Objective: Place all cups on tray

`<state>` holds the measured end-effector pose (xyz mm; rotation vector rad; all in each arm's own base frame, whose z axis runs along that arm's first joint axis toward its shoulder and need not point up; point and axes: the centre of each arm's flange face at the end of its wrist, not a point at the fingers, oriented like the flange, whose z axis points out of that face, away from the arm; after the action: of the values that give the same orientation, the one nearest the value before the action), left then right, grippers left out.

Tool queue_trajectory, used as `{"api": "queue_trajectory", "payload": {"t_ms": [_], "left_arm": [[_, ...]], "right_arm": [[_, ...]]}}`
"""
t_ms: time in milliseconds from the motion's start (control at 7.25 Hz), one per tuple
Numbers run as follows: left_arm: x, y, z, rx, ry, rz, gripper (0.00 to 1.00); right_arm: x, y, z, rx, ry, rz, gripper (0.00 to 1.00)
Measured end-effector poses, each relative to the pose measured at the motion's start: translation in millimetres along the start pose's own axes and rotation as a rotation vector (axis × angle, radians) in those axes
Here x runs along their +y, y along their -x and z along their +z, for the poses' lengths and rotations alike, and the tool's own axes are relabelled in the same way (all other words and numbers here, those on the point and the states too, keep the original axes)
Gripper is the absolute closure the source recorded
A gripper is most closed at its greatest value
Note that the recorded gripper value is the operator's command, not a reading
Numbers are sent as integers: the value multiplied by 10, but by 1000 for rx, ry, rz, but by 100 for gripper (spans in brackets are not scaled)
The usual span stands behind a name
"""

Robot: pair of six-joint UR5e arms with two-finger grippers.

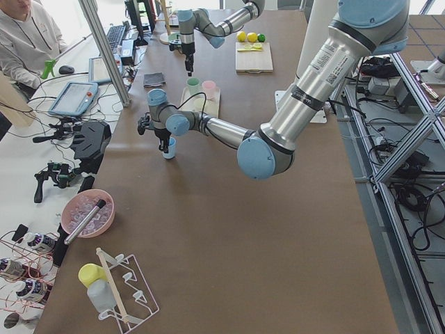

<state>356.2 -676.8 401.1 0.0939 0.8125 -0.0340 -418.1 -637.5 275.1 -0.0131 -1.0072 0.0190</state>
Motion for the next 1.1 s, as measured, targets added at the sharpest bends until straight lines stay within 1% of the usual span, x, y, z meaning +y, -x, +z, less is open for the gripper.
{"api": "queue_trajectory", "payload": {"t_ms": [138,276,414,690,828,966,1103], "left_arm": [[-75,-236,-134,14,-10,3,100],[-140,-582,-294,32,-18,-7,100],[-107,-1058,-379,57,-16,-28,100],[114,-1973,-404,102,1,-51,100],[207,-2252,-336,101,-1,-46,80],[280,-2465,-240,89,-9,-36,2],[330,-2569,-156,84,-11,-27,2]], "right_arm": [[-58,-324,-186,-10,0,-10,0],[-80,-646,-295,-6,-6,-25,0],[-93,-922,-354,4,-12,-30,0],[-103,-1378,-408,30,-22,-39,0],[-94,-1544,-402,43,-24,-47,0],[-74,-1650,-385,52,-26,-53,0],[-50,-1699,-374,58,-28,-58,0]]}}
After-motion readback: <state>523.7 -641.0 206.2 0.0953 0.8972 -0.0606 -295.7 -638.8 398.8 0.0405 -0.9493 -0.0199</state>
